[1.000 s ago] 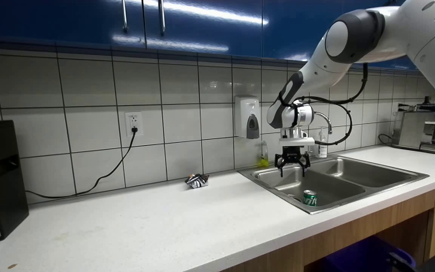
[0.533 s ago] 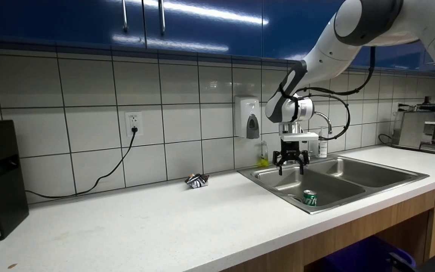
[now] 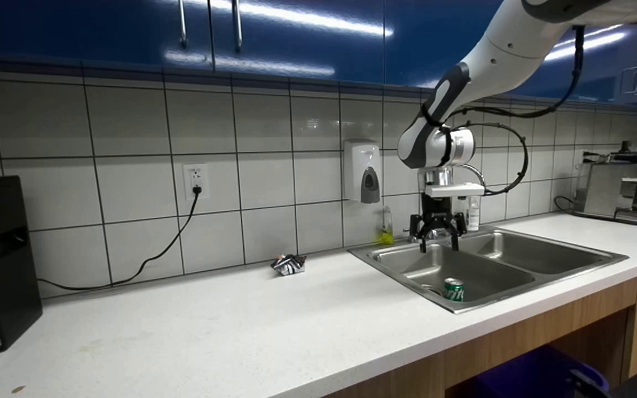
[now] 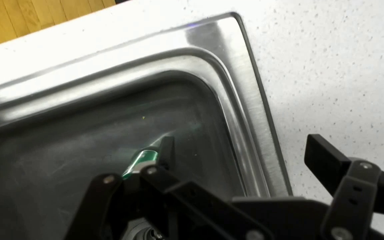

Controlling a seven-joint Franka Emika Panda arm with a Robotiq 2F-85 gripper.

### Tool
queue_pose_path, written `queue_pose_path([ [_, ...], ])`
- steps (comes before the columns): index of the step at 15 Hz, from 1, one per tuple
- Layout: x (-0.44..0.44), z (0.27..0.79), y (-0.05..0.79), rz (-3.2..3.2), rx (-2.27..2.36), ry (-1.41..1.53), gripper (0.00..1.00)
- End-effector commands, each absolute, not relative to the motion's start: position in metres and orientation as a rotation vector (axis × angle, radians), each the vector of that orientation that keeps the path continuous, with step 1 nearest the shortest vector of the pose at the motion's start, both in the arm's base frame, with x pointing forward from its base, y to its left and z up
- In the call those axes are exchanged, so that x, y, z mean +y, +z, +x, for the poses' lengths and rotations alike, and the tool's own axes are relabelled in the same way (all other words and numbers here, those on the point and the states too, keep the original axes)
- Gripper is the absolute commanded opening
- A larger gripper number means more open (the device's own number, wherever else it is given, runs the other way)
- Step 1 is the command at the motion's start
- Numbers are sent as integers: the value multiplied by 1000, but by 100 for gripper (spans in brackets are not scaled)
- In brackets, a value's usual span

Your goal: Put the can in the left sink

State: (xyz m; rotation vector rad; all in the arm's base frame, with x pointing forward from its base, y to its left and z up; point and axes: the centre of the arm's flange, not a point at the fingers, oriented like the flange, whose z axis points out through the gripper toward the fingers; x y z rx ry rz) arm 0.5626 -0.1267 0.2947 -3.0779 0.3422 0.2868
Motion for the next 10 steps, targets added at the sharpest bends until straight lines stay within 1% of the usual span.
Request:
queue_pose_path([
  [1,-120,524,317,-3084,271,308,100],
  [6,-120,497,330,-3084,281,326,100],
  [10,-117,488,333,-3085,291,344,100],
])
